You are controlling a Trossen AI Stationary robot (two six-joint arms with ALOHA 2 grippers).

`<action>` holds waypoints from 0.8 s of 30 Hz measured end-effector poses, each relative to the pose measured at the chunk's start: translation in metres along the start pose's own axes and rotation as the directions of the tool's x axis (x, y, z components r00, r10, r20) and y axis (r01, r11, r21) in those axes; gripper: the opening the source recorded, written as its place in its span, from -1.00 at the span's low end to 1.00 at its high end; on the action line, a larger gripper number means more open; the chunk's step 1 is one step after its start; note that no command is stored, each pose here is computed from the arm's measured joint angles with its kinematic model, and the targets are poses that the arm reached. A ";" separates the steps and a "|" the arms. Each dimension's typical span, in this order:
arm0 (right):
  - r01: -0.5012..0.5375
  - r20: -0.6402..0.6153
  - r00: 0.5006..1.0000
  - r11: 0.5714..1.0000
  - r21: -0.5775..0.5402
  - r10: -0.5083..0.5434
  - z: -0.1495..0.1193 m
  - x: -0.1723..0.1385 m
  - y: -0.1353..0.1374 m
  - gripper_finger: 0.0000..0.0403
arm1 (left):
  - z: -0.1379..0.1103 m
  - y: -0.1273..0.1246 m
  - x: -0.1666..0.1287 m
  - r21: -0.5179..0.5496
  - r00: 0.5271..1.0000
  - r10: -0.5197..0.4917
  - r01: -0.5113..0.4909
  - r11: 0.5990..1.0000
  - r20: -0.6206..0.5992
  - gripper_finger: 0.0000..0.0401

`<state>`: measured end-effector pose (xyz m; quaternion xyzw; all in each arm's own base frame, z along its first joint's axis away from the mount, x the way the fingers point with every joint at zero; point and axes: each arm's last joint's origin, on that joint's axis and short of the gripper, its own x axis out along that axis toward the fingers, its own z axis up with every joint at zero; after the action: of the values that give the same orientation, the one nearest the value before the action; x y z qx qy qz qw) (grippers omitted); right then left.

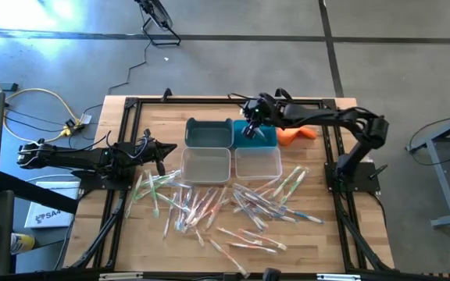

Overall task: Pick & Place Toothbrushes
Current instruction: Put the green toothbrush into the blue bin

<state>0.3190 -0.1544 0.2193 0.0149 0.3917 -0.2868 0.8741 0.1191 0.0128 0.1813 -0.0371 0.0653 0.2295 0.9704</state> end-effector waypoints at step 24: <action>-0.112 -0.081 0.991 0.994 -0.008 0.111 -0.014 0.027 0.003 -0.95 | 0.000 0.000 0.000 0.000 1.000 0.000 0.000 1.000 0.000 -1.00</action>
<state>0.3251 -0.1619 0.1900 0.0427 0.4269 -0.2343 0.8724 0.1191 0.0128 0.1814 -0.0372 0.0652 0.2295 0.9704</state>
